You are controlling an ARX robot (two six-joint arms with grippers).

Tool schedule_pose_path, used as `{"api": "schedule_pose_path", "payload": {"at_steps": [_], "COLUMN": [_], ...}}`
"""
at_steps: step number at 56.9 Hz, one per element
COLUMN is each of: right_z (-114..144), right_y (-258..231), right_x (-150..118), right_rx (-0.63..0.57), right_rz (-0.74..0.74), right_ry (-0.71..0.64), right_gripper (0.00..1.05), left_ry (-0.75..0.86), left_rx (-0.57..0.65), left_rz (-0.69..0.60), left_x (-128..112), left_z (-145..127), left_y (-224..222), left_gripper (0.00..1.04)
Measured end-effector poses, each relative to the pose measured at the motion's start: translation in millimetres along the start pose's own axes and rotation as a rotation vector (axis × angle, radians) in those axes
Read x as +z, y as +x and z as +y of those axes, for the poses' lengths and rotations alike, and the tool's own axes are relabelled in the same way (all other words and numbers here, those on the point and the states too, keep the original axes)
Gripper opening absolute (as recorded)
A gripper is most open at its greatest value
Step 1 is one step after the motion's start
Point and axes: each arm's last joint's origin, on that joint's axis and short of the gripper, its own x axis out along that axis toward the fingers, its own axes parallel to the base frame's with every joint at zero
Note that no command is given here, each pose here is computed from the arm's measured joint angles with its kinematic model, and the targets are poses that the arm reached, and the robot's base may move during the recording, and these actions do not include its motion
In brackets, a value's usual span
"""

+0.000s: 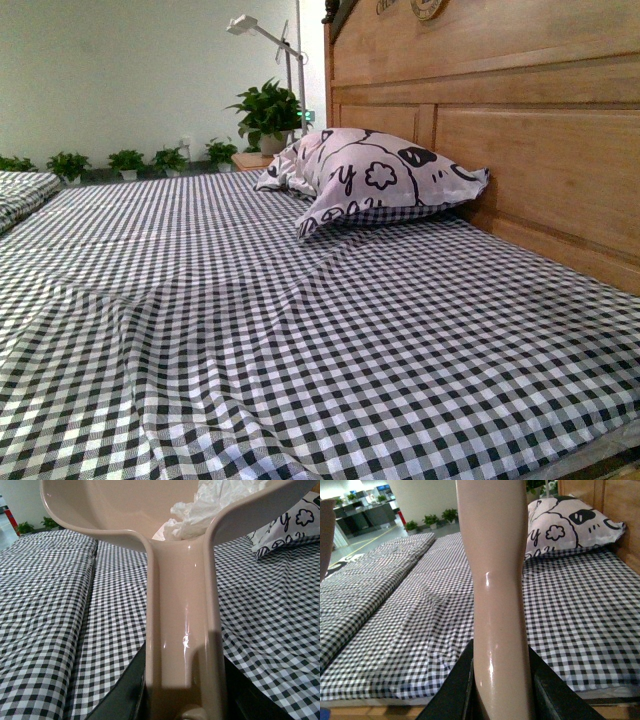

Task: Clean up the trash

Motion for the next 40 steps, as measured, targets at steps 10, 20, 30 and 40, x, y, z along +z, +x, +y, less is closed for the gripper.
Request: {"api": "schedule_pose_path", "payload": {"at_steps": [10,20,30,40], "right_z": [10,9,8,8], "right_y": [3,4,4,3], "right_x": [-3,-9,-10,-10], "right_rx": [-0.024,-0.091,-0.115,-0.114], "right_rz": [-0.013,-0.006,-0.009,-0.010], "right_ry": [0.042,0.061,0.063,0.062], "right_gripper": [0.20,0.20,0.20,0.20], "left_ry": [-0.002,-0.006,-0.008,-0.009], "left_rx": [-0.019,-0.027,-0.029,-0.029], "left_rz": [-0.014,-0.019,-0.019,-0.019], "left_x": [1,0,0,0], "left_z": [-5,-8,-9,-9], "left_y": [-9,-15,-15,-15], "left_gripper": [0.26,0.26,0.26,0.26]}}
